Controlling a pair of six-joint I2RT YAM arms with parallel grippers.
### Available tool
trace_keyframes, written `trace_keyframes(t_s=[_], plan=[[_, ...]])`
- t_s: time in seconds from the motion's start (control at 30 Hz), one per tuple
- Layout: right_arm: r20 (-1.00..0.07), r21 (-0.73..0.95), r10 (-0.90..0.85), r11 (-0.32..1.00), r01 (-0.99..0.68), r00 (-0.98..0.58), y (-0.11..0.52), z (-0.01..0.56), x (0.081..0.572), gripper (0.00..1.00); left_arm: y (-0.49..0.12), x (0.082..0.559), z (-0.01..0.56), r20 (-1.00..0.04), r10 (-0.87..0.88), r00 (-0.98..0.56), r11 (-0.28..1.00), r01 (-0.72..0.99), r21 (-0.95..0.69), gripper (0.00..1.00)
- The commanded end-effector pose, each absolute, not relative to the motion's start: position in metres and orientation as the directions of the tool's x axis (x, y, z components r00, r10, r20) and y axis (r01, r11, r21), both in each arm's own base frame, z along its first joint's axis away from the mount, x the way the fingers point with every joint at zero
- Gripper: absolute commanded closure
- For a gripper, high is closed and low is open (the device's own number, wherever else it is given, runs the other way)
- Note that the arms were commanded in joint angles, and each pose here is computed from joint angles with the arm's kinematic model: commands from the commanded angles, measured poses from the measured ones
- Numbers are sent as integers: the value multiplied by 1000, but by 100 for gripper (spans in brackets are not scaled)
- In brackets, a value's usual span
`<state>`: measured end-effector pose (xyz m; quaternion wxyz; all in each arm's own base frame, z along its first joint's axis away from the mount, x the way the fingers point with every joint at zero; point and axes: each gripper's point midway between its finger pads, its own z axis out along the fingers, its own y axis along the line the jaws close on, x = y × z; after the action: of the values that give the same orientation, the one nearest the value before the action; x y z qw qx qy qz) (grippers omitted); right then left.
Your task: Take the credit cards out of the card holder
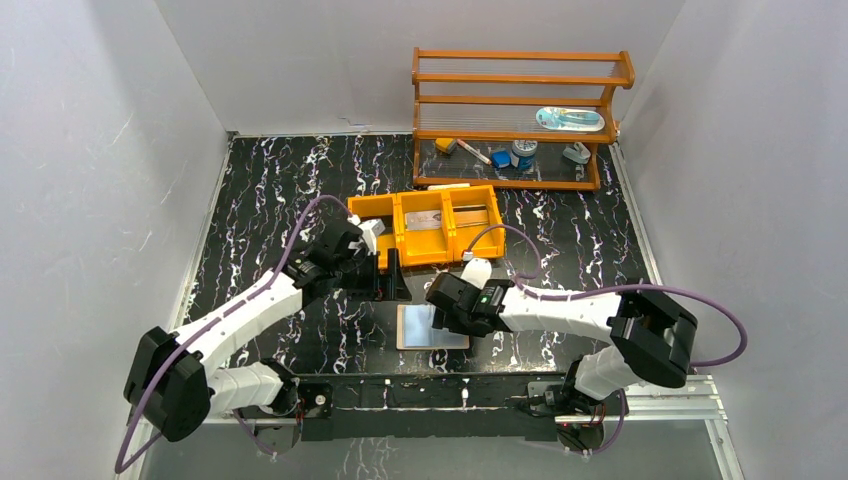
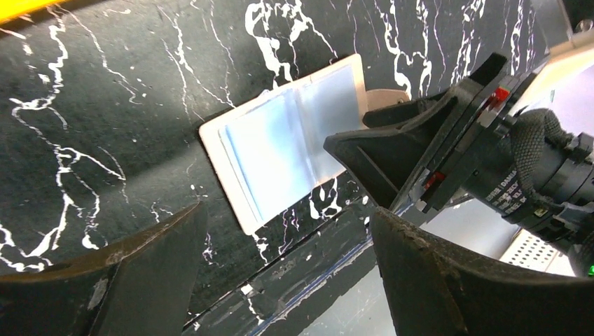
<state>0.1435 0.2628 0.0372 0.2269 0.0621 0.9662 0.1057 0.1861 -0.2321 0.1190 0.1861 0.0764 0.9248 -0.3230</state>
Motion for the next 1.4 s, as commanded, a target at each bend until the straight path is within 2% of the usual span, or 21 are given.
trace_keyframes(t_s=[0.0,0.53,0.9,1.17,1.37], plan=[[-413,325,224,942,87,-883,275,47,149,30,-242,174,117,-357,47,-933,763,264,-590,16],[-351,469,267,880,78,-898,285,52,148,41,-257,164,94,-246,50,-968,774,193,-602,26],[-395,394,288,911,122,-872,264,57,155,38,-265,154,79,-193,103,-976,777,200,-597,30],[-348,367,263,921,128,-900,266,33,146,40,-266,142,49,-123,154,-980,813,196,-549,32],[-314,426,281,895,129,-907,276,30,142,49,-263,139,31,-95,149,-984,838,177,-516,42]])
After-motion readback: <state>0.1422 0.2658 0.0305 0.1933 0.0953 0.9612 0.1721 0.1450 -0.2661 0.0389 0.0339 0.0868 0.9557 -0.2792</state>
